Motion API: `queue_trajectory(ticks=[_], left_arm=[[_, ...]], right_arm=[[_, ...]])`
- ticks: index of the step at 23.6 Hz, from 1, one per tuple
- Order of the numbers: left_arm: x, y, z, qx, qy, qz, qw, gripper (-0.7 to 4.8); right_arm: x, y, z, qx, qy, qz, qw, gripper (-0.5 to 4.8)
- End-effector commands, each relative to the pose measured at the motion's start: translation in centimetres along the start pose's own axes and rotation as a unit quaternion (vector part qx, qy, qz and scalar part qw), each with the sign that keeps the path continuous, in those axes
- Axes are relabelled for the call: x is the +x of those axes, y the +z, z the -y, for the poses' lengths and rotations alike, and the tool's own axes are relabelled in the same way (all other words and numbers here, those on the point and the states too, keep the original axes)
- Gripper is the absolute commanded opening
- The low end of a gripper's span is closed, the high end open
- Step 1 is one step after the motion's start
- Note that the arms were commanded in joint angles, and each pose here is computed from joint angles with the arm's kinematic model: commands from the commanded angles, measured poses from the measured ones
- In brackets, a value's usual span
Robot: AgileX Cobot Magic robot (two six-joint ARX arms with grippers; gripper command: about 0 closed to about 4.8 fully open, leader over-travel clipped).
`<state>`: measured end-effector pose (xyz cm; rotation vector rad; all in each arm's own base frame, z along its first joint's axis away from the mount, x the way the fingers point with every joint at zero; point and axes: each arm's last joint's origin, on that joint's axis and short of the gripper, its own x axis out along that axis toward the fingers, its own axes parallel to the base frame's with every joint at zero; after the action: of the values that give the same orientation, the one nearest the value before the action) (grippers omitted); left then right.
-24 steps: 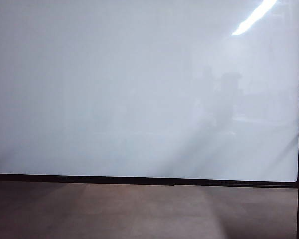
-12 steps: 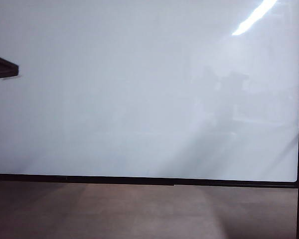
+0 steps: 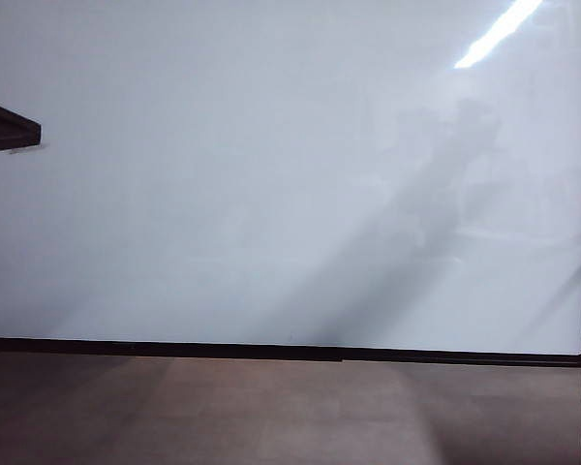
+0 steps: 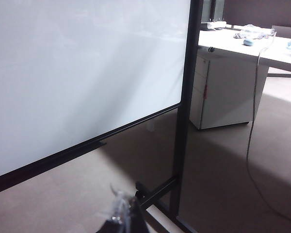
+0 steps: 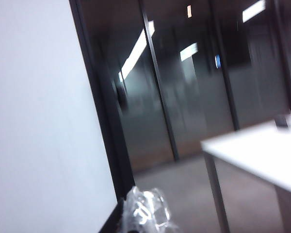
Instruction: Reach to the right to find the marker pen, pick it up, and write the number 8 on the whiteboard.
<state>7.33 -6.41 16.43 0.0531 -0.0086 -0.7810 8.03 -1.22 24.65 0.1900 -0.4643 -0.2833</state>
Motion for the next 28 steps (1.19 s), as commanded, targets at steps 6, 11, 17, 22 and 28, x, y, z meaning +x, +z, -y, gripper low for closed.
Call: queue_trajectory(ticks=[6,11,17,22,28], left_arm=[[0.0,0.1,0.0,0.0,0.0,0.005,1.0,-0.05],[0.0,0.1,0.0,0.0,0.0,0.005,1.0,-0.05],[0.0,0.1,0.0,0.0,0.0,0.005,1.0,-0.05],[0.0,0.1,0.0,0.0,0.0,0.005,1.0,-0.05],[0.0,0.1,0.0,0.0,0.0,0.005,1.0,-0.05]], right_arm=[[7.7,2.2,-2.5,-0.092,0.034,0.022,0.995,-0.01],[16.2,-1.2,-0.6,-0.057,0.106,-0.046,0.992,-0.01],[18.6,-9.1,3.7,-0.039,0.131,-0.141,0.98,0.06],[18.4,-16.2,5.4,-0.03,0.151,-0.171,0.973,2.98],[19.3,-19.9,6.4,-0.025,0.142,-0.198,0.97,3.06]])
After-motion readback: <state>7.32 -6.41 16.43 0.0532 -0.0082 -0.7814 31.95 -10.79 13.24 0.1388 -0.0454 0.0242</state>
